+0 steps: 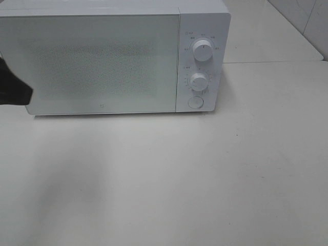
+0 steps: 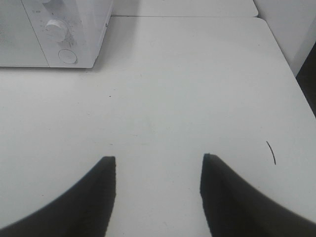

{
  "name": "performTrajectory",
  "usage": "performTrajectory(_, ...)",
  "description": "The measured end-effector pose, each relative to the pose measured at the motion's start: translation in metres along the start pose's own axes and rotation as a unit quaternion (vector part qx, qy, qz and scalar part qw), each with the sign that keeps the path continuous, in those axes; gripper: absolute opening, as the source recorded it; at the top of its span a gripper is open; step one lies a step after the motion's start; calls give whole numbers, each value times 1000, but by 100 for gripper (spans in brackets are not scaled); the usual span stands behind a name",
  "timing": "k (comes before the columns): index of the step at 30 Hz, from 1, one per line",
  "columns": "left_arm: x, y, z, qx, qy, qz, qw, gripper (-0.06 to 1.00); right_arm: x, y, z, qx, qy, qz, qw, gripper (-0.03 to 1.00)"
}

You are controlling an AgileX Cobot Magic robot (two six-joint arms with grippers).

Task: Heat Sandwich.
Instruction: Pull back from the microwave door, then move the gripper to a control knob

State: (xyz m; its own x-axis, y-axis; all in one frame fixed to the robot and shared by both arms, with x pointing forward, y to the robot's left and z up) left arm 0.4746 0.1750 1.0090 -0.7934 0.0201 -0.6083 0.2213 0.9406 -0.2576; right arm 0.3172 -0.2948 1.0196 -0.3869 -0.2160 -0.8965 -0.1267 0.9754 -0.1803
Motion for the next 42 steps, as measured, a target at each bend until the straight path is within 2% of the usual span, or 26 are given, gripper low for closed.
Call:
performTrajectory(2, 9, 20, -15, -27, 20, -25, 999, 66, 0, 0, 0, 0, 0, 0, 1000, 52)
performTrajectory(4, 12, 26, -20, -35, 25, -30, 999, 67, 0, 0, 0, 0, 0, 0, 1000, 52)
performTrajectory(7, 27, 50, -44, -71, 44, -51, 995, 67, 0, 0, 0, 0, 0, 0, 1000, 52)
performTrajectory(8, 27, 50, -44, -71, 44, -51, 995, 67, 0, 0, 0, 0, 0, 0, 1000, 52)
performTrajectory(12, 37, 75, -73, -111, 32, -81, 990, 67, 0, 0, 0, 0, 0, 0, 1000, 52)
performTrajectory(14, 39, 78, -78, -118, 28, -86, 989, 67, 0, 0, 0, 0, 0, 0, 1000, 52)
performTrajectory(17, 53, 91, -101, -148, 18, -116, 982, 67, 0, 0, 0, 0, 0, 0, 1000, 52)
performTrajectory(20, 58, 92, -109, -155, 11, -123, 980, 67, 0, 0, 0, 0, 0, 0, 1000, 52)
performTrajectory(25, 79, 87, -126, -165, -39, -130, 977, 67, 0, 0, 0, 0, 0, 0, 1000, 52)
performTrajectory(27, 83, 86, -127, -165, -45, -129, 977, 67, 0, 0, 0, 0, 0, 0, 1000, 52)
performTrajectory(35, 118, 72, -138, -163, -132, -110, 972, 67, 0, 0, 0, 0, 0, 0, 1000, 52)
performTrajectory(42, 133, 68, -140, -163, -171, -97, 967, 67, 0, 0, 0, 0, 0, 0, 1000, 52)
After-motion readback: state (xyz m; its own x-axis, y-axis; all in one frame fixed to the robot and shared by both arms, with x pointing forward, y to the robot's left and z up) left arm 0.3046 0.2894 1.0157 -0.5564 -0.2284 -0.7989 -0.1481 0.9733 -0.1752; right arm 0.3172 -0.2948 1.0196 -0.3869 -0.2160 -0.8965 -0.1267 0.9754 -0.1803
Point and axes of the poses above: a point on each arm's last joint axis where the gripper is mounted, z pointing out along that axis toward the gripper, y along the wrist's bending axis when the last joint is at zero, x = y × z, the point moved 9 cm from there along z, pointing out along that axis toward the gripper, and after that the axes turned 12 degrees about -z, right-handed, at the moved point
